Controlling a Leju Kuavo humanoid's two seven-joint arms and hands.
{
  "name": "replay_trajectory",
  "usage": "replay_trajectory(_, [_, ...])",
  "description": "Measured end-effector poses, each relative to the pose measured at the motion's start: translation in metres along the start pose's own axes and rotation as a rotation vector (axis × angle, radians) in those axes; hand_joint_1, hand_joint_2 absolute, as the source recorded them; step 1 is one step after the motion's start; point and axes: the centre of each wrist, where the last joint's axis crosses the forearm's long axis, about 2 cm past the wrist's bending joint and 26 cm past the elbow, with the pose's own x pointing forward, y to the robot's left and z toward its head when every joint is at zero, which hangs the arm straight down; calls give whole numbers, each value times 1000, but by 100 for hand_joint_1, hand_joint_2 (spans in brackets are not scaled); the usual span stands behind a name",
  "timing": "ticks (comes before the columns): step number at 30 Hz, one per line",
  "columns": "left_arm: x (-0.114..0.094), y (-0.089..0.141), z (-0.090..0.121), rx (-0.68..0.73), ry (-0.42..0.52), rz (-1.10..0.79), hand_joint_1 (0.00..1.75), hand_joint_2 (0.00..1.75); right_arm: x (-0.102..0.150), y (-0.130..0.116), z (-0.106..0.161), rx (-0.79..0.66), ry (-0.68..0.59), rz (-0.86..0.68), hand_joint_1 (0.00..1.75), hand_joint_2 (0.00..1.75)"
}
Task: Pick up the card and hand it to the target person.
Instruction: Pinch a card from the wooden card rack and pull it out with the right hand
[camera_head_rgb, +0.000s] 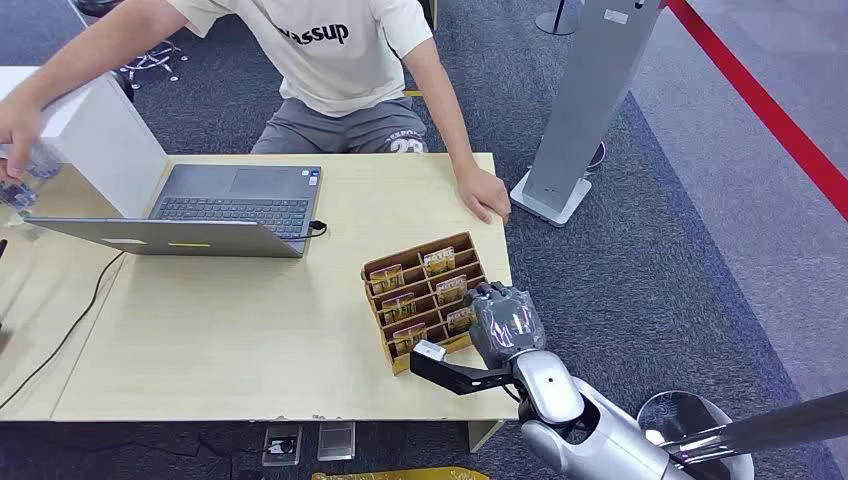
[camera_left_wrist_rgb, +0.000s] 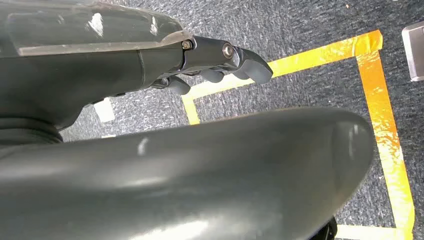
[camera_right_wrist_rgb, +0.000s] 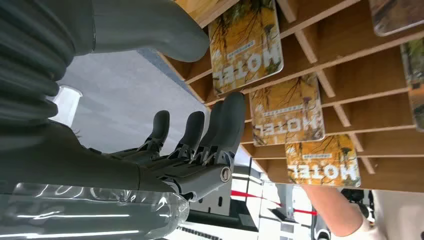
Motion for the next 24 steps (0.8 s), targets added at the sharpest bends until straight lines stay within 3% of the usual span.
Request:
replay_trajectory(10, [0,0,0,1,1,3,0,0,6,4,-3,10,-15,-5,93,175])
replay_trajectory(16, [0,0,0,3,1,3,0,0,7,7,-3,15,-12,-1,82,175])
replay_trajectory(21, [0,0,0,3,1,3,0,0,7,8,-4,14,-9,3,125,175])
replay_trajectory(24, [-1,0,0,3,1,3,0,0,7,7,-5,12,-6,6,137,175])
